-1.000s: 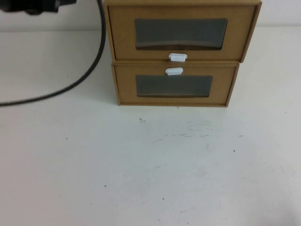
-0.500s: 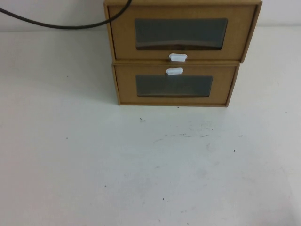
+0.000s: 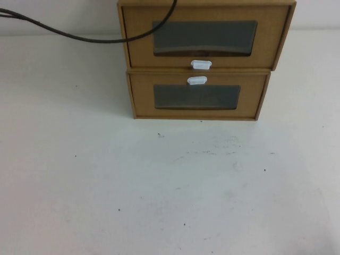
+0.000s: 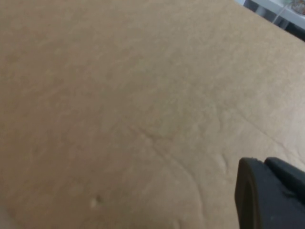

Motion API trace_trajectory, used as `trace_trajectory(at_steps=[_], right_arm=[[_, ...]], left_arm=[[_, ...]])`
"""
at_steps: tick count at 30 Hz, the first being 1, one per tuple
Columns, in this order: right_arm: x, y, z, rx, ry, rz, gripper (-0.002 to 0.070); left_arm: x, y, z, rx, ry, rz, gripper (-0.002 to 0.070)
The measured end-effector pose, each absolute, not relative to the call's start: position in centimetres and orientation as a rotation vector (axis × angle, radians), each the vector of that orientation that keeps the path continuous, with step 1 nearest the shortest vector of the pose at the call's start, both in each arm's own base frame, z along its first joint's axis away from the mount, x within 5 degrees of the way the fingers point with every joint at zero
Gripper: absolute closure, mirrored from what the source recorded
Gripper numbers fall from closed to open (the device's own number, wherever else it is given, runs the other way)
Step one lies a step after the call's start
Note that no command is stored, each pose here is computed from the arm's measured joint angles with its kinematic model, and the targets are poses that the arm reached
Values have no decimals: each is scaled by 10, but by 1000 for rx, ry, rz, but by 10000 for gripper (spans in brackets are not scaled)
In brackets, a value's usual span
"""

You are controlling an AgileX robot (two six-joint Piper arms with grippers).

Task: Open the shoe box
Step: 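Pull the top drawer of the cardboard box fully open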

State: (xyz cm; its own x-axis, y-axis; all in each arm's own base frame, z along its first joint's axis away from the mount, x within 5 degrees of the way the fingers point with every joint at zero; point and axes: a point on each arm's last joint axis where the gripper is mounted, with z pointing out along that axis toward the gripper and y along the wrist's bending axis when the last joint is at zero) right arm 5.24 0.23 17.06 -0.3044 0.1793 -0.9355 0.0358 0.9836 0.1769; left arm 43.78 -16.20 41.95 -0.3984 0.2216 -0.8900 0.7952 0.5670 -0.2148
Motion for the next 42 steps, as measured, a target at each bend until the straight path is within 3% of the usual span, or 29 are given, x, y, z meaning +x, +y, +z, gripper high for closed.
trace_trajectory(at_steps=[6,10,19,24,30,35,42], right_arm=[[52,2,171,156,1875,143,695],[55,3,179,187,1769,188,695],[56,-3,206,682,1354,689,695],[56,-5,207,752,1311,744,695],[54,8,213,624,1456,765,695],[46,20,253,405,1547,735,695],[66,33,312,94,1919,595,695]], left_arm=[[432,-185,423,845,1868,-778,680],[429,-193,430,842,1836,-756,680],[438,-197,418,804,1877,-715,680],[448,-200,408,759,1873,-749,680],[458,-203,395,695,1904,-791,680],[459,-204,393,655,1923,-826,680],[455,-205,395,624,1974,-889,680]])
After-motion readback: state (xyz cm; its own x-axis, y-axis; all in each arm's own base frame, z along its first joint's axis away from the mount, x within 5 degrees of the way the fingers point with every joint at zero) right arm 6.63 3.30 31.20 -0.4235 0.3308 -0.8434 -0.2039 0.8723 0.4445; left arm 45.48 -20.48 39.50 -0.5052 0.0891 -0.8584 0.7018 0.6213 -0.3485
